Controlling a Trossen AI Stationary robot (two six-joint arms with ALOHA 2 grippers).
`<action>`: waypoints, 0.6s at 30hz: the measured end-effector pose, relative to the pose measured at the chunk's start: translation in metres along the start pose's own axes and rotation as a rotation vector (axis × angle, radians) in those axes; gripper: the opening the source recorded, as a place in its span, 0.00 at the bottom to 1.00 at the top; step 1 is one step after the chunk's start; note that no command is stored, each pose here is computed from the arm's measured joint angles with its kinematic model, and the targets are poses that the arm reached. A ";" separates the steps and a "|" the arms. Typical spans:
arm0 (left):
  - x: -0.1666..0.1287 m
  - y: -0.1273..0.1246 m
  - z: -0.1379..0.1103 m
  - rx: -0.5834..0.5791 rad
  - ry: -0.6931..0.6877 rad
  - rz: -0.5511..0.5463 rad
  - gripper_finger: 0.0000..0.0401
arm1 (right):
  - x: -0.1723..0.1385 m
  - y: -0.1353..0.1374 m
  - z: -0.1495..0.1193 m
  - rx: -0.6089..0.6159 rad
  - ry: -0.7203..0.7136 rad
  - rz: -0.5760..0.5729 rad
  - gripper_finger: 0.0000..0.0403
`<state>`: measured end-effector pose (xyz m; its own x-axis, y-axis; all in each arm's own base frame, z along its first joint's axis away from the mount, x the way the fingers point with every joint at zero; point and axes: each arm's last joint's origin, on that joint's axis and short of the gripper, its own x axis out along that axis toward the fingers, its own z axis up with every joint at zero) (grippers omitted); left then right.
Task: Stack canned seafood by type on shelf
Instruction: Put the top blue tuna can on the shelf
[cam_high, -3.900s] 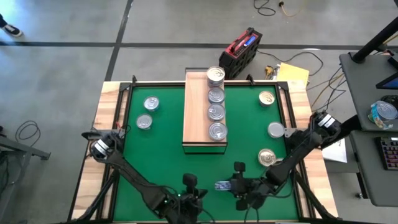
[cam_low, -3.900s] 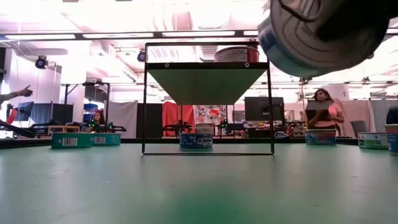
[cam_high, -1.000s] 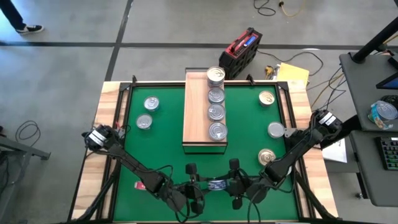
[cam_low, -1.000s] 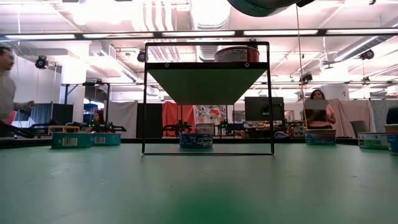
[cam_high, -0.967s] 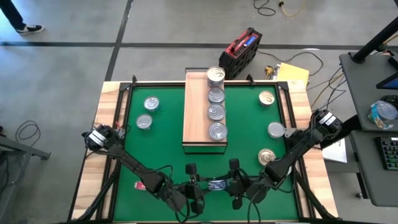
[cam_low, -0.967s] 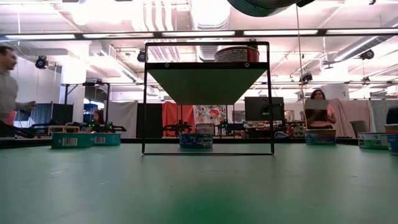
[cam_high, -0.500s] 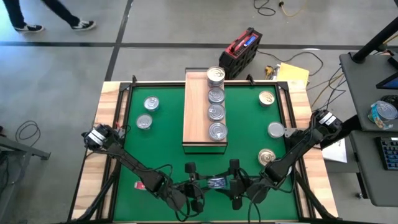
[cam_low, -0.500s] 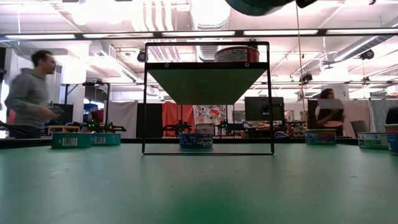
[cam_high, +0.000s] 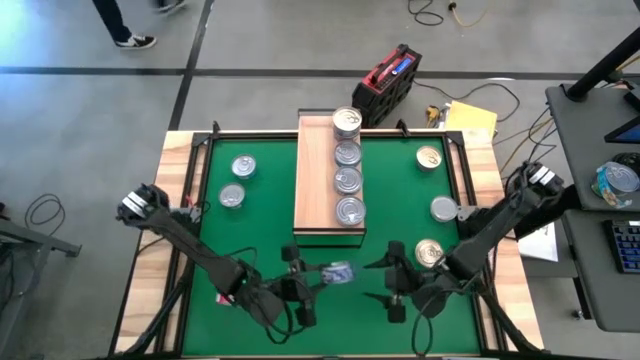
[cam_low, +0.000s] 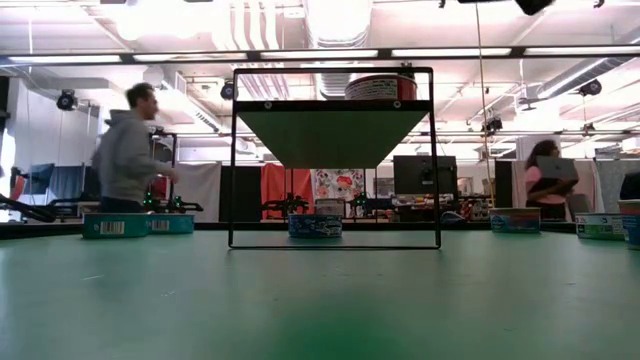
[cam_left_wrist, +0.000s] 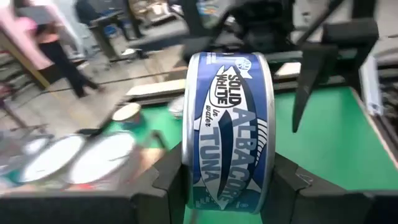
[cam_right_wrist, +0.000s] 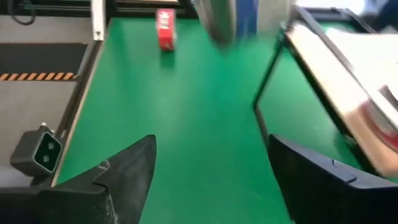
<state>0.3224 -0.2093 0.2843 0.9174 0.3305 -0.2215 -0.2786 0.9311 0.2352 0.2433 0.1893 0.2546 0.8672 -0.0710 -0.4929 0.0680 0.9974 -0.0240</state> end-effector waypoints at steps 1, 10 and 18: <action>-0.004 0.006 0.004 -0.003 -0.002 0.026 0.31 | -0.004 -0.003 0.000 0.015 0.011 -0.007 0.73; -0.036 0.093 0.040 -0.180 0.041 0.127 0.31 | -0.023 -0.021 0.001 0.013 0.020 -0.024 0.67; -0.030 0.175 0.021 -0.371 0.130 -0.036 0.31 | -0.020 -0.037 0.000 -0.070 0.003 -0.113 0.62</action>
<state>0.2518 -0.0598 0.3525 0.8915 0.2913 -0.3468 -0.3526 0.9270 -0.1278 0.2232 0.1541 0.2653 0.8545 -0.1830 -0.4862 0.1303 0.9815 -0.1404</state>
